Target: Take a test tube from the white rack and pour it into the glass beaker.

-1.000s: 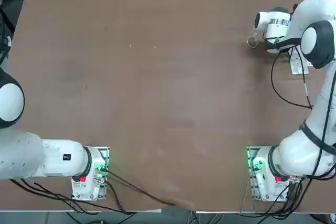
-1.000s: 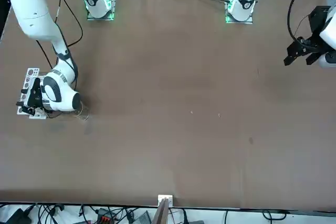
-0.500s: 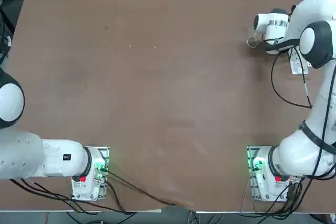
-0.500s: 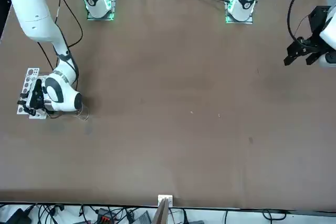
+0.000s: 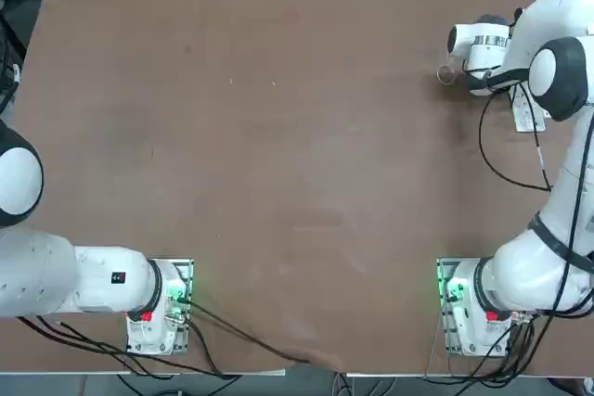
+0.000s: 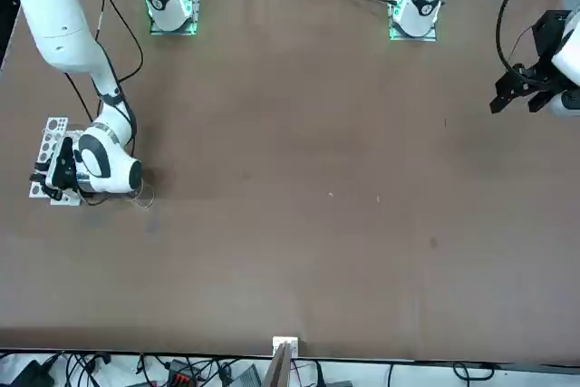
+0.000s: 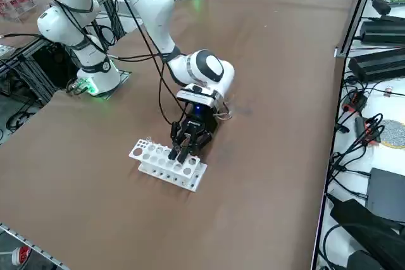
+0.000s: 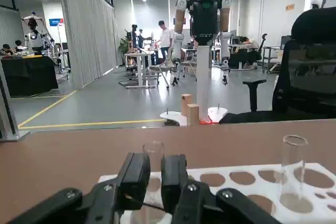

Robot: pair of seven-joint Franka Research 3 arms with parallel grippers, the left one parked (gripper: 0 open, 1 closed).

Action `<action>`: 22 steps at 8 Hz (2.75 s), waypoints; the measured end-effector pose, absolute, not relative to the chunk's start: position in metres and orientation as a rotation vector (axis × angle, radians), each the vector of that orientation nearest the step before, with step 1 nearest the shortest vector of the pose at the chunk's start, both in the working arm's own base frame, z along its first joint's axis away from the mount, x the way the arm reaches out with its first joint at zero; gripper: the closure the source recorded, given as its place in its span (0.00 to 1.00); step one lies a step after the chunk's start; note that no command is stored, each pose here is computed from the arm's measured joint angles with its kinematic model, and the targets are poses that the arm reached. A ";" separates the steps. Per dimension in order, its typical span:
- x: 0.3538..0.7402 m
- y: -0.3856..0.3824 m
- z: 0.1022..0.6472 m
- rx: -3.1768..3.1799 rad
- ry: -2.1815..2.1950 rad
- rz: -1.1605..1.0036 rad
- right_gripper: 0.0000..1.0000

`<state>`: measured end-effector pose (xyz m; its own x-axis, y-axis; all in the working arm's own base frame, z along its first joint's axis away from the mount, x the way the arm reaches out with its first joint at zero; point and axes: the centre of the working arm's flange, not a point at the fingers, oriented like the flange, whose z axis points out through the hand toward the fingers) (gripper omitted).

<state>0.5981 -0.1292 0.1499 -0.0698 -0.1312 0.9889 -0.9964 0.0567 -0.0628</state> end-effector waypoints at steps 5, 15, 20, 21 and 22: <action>0.607 -0.130 0.188 1.206 -1.312 1.127 0.81; 0.614 -0.056 0.380 1.350 -1.367 0.774 0.81; 0.607 0.069 0.390 1.578 -1.465 0.545 0.81; 0.614 0.084 0.386 1.634 -1.467 0.506 0.81; 0.623 0.096 0.376 1.679 -1.464 0.468 0.81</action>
